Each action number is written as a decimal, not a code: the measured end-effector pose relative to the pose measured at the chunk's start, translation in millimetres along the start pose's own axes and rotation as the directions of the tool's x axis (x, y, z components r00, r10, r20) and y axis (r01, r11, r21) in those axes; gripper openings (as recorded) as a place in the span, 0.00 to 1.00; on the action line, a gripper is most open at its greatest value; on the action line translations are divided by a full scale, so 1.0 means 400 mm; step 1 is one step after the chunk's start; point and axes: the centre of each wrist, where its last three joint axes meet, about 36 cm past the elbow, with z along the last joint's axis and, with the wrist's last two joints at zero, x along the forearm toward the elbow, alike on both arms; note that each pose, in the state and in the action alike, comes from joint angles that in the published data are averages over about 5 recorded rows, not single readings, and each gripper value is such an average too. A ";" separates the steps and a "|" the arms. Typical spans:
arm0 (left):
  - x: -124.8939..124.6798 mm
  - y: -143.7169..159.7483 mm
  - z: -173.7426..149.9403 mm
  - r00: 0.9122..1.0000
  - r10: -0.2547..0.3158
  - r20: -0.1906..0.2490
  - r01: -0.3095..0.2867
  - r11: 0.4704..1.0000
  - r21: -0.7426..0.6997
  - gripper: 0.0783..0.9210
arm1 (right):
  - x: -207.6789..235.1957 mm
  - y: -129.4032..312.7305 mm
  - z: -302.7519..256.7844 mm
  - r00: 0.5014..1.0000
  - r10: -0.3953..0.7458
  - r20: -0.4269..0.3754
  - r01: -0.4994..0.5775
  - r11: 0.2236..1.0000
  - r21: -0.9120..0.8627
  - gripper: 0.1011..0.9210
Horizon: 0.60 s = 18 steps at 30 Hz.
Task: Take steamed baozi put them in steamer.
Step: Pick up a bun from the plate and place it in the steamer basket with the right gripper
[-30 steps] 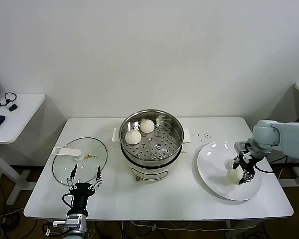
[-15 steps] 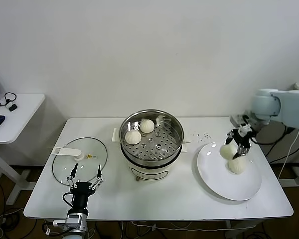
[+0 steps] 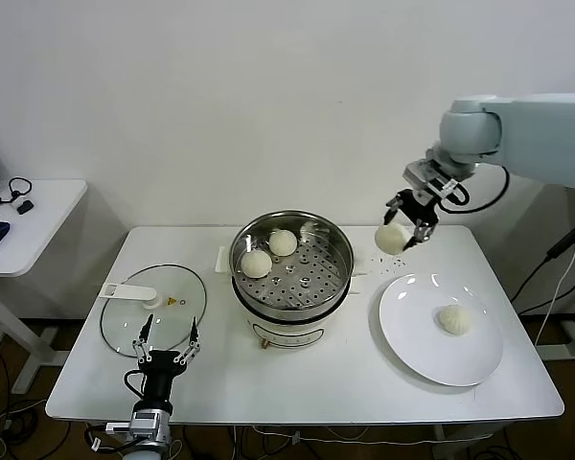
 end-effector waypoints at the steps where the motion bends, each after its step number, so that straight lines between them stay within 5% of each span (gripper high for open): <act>1: 0.000 0.000 0.001 1.000 0.000 -0.001 0.000 1.000 0.000 0.88 | 0.003 -0.011 -0.011 1.000 0.006 0.004 -0.006 0.999 0.035 0.65; 18: -0.002 -0.008 0.007 1.000 0.004 -0.008 -0.003 1.000 0.008 0.88 | -0.050 -0.147 -0.198 0.991 -0.002 0.133 -0.072 0.834 0.547 0.65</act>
